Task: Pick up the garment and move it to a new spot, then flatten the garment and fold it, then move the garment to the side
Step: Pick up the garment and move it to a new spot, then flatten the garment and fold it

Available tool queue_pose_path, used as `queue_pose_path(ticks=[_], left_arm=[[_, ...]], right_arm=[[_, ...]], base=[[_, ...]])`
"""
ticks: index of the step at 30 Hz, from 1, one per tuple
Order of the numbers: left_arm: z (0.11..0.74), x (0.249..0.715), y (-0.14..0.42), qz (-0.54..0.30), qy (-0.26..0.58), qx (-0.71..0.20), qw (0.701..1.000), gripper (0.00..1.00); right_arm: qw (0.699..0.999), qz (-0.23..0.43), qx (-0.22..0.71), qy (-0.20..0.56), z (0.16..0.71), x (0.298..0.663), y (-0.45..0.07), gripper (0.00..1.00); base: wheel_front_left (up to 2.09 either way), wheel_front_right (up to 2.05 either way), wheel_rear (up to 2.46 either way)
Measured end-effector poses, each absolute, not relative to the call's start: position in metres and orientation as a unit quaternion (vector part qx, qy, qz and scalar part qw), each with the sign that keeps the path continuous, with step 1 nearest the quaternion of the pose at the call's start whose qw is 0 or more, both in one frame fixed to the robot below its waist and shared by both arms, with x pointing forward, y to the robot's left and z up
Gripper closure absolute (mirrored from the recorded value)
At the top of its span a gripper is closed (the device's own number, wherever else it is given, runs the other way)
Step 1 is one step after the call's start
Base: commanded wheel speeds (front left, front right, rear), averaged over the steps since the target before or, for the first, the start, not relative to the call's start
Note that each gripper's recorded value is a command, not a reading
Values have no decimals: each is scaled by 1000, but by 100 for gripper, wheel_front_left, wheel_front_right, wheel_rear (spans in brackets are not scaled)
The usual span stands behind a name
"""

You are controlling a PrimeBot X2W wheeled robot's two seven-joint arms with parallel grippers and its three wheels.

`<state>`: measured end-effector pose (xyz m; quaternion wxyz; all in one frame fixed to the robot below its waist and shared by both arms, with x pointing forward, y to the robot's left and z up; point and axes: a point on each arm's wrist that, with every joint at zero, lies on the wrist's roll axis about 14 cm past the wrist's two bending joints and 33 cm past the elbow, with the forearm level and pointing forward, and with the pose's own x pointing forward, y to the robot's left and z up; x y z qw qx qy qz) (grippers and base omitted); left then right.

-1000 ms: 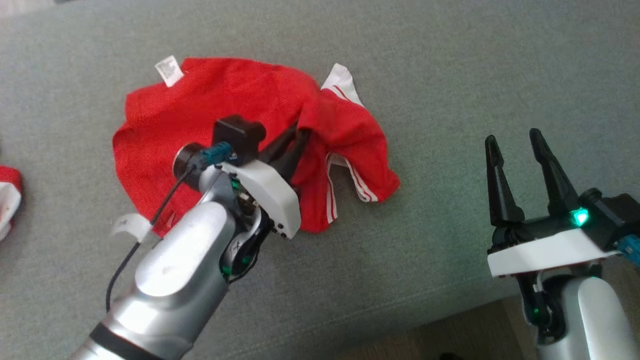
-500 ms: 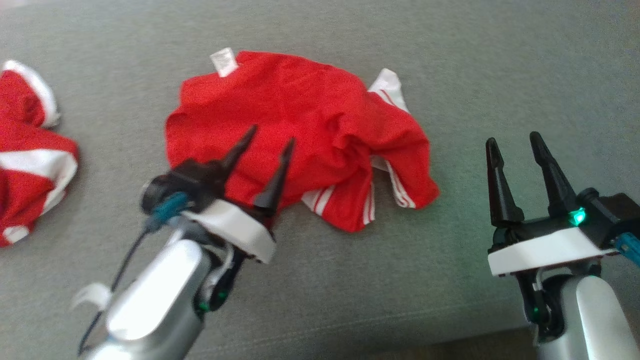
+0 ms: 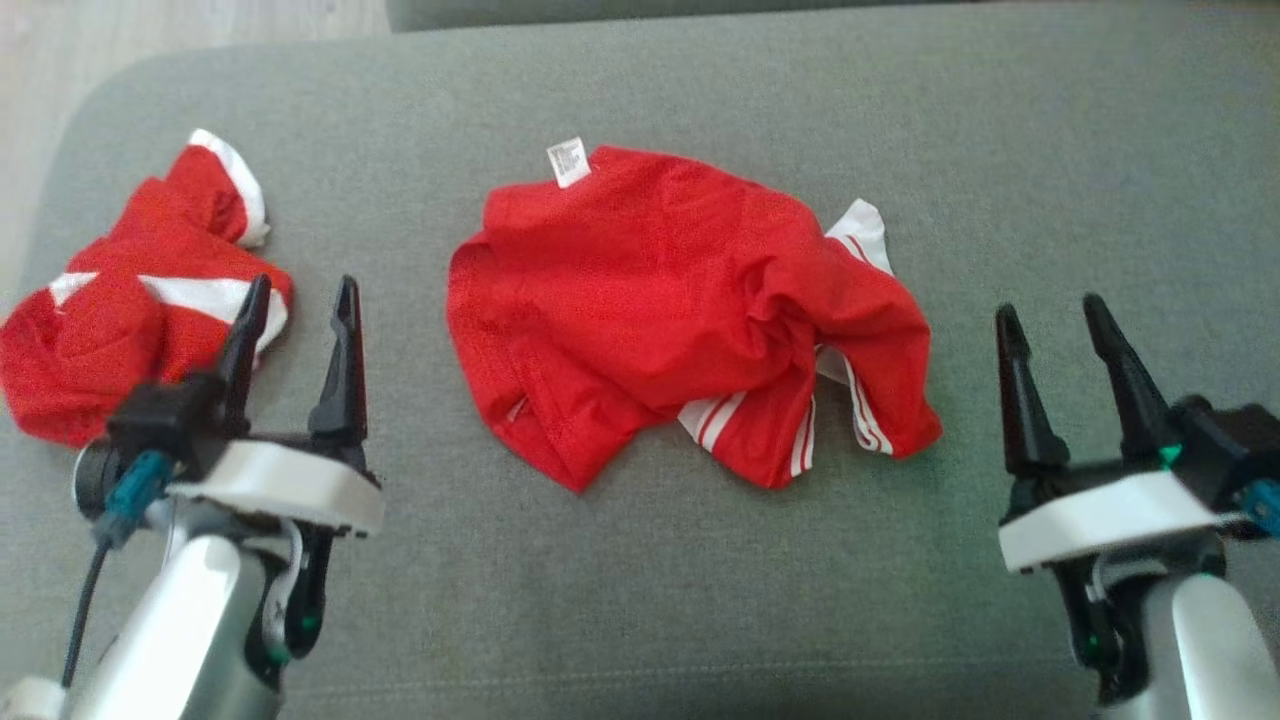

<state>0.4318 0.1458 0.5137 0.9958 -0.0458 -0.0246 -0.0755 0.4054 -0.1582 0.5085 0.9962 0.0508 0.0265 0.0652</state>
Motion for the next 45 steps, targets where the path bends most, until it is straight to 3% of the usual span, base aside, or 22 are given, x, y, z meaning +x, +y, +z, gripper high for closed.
queue_pose_path(ticks=[20,45], left_arm=[[513,372,158,-68,-26,-21,997,0],[502,369,155,-70,-10,-20,997,0]], right_arm=[[996,49,56,44,508,353,-169,0],[996,48,55,45,508,352,-170,0]], base=[[0,0,0],[0,0,0]])
